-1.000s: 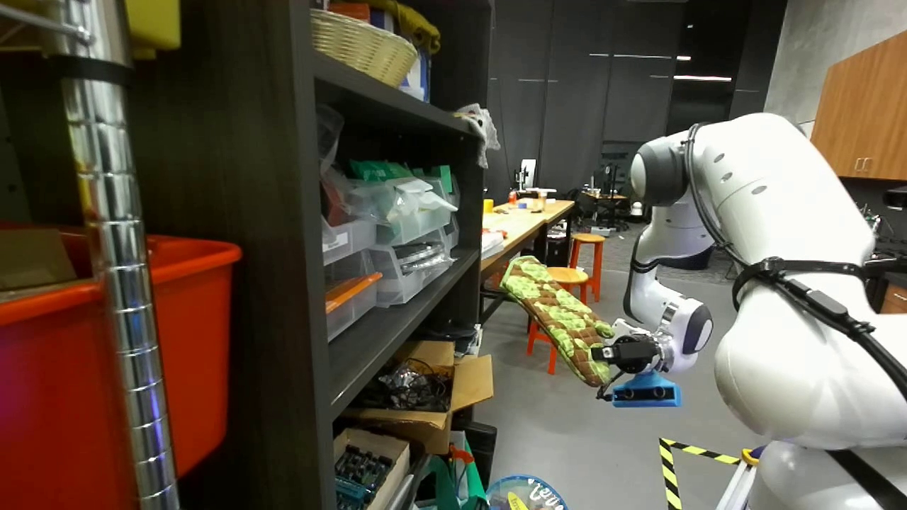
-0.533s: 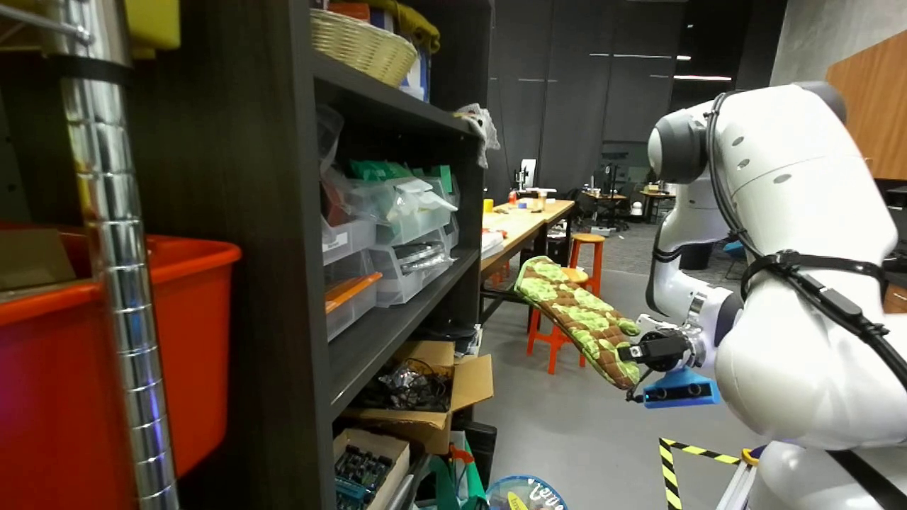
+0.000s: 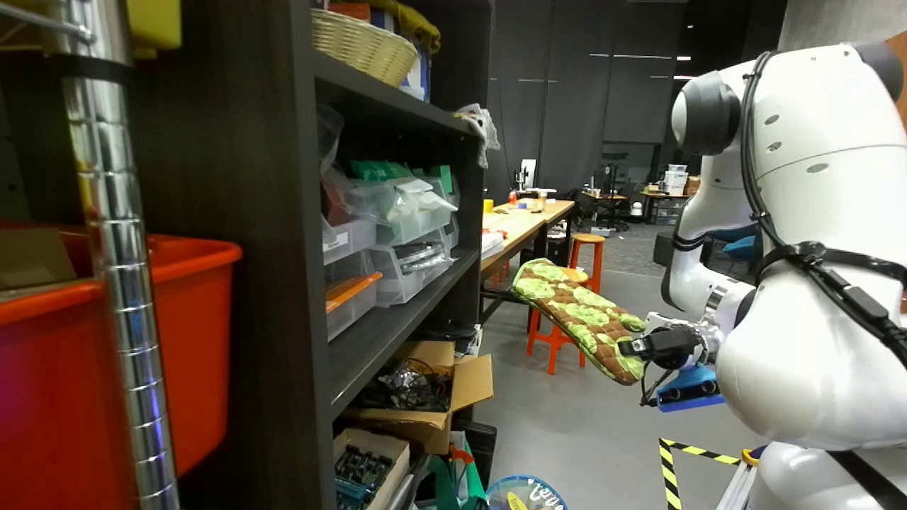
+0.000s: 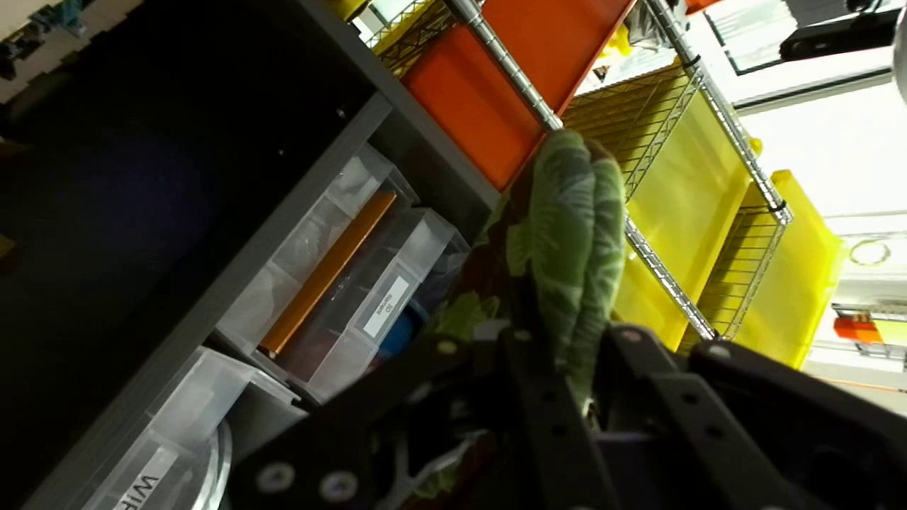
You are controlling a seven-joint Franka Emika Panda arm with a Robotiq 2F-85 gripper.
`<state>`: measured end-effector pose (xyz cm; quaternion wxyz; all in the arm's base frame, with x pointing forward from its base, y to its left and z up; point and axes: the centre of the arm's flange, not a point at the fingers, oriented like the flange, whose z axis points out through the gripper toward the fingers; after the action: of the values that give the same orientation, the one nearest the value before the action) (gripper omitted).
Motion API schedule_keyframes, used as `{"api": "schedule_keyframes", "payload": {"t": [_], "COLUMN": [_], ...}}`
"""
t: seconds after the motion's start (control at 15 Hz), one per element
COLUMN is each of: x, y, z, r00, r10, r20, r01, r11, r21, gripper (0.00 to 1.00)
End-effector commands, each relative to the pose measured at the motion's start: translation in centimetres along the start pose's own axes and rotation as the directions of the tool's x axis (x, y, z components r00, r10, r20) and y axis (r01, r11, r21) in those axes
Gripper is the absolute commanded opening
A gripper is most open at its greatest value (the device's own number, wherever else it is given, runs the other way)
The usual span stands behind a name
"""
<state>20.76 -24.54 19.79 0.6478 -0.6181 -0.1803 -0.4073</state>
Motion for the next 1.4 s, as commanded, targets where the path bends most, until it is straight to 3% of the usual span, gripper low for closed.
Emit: {"api": "schedule_keyframes", "payload": {"t": [0.0,0.27,0.47,0.87,1.33], "x": [2.1,2.7,3.0,2.3,1.4], "y": [-2.6,-3.3,-4.0,-5.8,-7.1], "z": [3.5,5.7,7.1,9.9,10.7], "r00": [1.000,1.000,1.000,0.996,0.999], "r10": [-0.018,-0.009,0.019,0.086,-0.029], "r20": [-0.012,-0.025,-0.022,-0.011,-0.045], "r01": [0.016,0.004,-0.024,-0.086,0.029], "r11": [0.993,0.978,0.972,0.988,0.999], "r21": [-0.114,-0.210,-0.235,-0.131,0.017], "gripper": [0.04,0.04,0.04,0.04,0.04]}}
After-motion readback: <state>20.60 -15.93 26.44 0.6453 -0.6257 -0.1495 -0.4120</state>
